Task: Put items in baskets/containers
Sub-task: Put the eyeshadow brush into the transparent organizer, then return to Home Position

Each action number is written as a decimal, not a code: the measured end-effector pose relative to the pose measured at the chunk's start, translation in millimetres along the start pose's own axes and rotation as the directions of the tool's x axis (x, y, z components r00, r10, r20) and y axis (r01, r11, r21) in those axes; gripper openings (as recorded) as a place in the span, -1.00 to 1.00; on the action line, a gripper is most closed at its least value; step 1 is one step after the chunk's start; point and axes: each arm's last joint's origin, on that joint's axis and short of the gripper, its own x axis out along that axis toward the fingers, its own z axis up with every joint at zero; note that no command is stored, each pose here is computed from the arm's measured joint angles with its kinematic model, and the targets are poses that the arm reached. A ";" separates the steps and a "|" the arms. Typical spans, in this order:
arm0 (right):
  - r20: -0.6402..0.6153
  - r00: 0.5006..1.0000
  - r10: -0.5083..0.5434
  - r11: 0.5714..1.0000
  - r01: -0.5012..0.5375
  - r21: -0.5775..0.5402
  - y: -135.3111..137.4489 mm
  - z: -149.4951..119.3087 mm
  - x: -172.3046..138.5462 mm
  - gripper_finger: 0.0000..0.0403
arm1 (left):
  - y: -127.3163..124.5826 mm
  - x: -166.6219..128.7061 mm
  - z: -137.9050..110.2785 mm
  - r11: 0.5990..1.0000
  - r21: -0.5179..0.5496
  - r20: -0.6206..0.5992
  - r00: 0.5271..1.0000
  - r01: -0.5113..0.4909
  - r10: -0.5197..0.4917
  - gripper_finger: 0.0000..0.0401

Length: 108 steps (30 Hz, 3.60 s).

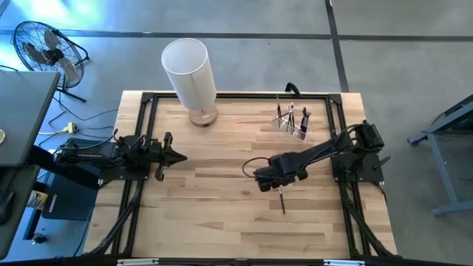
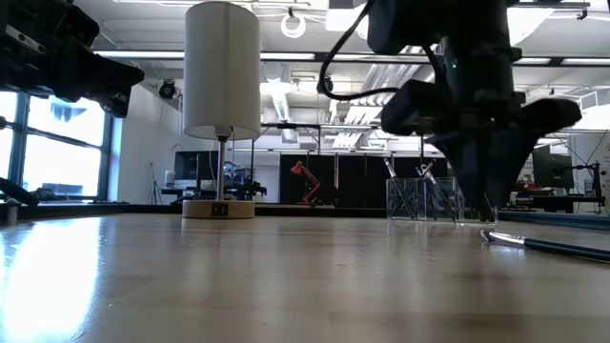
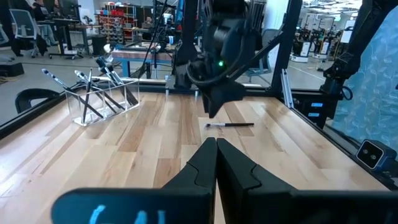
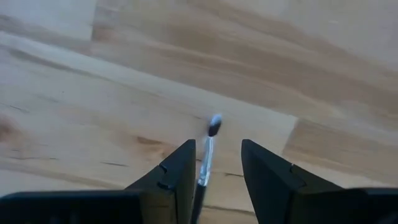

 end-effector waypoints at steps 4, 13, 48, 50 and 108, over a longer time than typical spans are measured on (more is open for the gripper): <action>0.000 0.999 0.047 0.999 -0.047 -0.001 0.3 -0.8 10.6 -0.39 | 0.0 0.0 0.0 1.000 0.000 0.000 1.000 0.000 0.000 -1.00; 0.004 0.998 0.057 0.998 -0.057 0.014 -9.5 -1.4 32.4 -0.39 | 0.0 0.0 -0.1 1.000 0.000 0.000 1.000 0.000 0.000 -1.00; 0.728 0.421 0.541 0.792 -0.545 -0.274 -96.2 84.2 -63.9 -1.00 | 0.5 0.1 -0.3 1.000 0.000 -0.001 1.000 -0.016 0.016 -1.00; 0.763 0.314 0.564 0.754 -0.573 -0.322 -109.1 101.4 -58.4 -1.00 | 0.5 0.1 -0.3 1.000 -0.001 -0.001 1.000 -0.016 0.016 -1.00; 0.626 0.148 0.766 0.636 -0.023 -0.772 -159.7 202.7 -71.9 -0.54 | 0.5 0.1 -0.3 1.000 -0.001 0.000 1.000 -0.017 0.017 -1.00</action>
